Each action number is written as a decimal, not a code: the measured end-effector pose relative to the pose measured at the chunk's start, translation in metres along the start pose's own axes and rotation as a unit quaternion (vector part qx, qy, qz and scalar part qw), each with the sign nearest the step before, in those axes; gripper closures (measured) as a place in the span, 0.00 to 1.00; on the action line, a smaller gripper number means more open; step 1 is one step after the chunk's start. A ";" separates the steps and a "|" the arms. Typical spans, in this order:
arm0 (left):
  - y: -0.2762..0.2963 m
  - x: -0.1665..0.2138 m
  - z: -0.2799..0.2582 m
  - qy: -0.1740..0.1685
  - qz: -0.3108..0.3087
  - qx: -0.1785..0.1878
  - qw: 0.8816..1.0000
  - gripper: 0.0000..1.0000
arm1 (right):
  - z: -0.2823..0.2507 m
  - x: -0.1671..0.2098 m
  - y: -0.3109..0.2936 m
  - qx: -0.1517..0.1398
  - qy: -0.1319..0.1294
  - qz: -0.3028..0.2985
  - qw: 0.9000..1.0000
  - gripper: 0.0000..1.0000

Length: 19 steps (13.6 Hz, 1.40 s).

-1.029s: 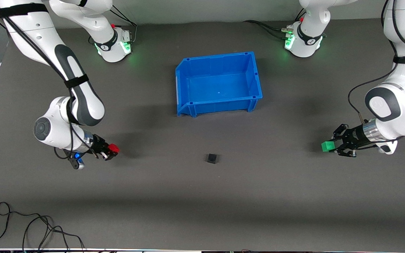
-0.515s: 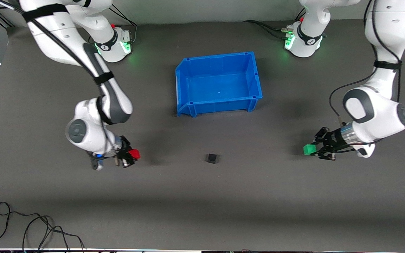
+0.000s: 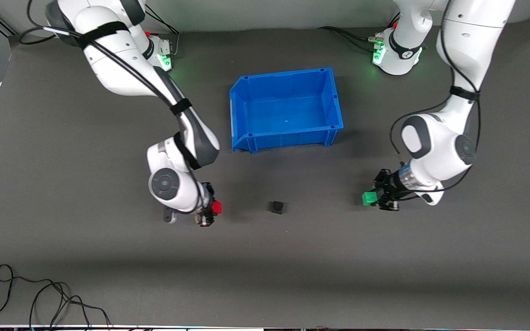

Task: Attach green and red cubes to black cube
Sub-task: 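Carry the red cube and green cube toward the black cube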

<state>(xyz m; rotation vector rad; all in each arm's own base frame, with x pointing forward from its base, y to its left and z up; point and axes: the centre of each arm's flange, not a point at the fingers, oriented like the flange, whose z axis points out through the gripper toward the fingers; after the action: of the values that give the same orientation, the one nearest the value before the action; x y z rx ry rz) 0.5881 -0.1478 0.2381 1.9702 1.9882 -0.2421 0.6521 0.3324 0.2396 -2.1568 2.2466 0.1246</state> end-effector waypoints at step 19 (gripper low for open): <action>-0.003 -0.185 0.118 -0.012 0.073 -0.016 0.997 0.63 | 0.057 -0.116 0.017 0.028 -0.003 0.103 0.994 0.61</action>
<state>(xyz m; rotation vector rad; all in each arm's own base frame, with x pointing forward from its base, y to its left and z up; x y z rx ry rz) 0.5960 -0.3621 0.1922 2.0713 1.8127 -0.1959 0.6374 0.4525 0.1922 -1.8910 2.4327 0.0700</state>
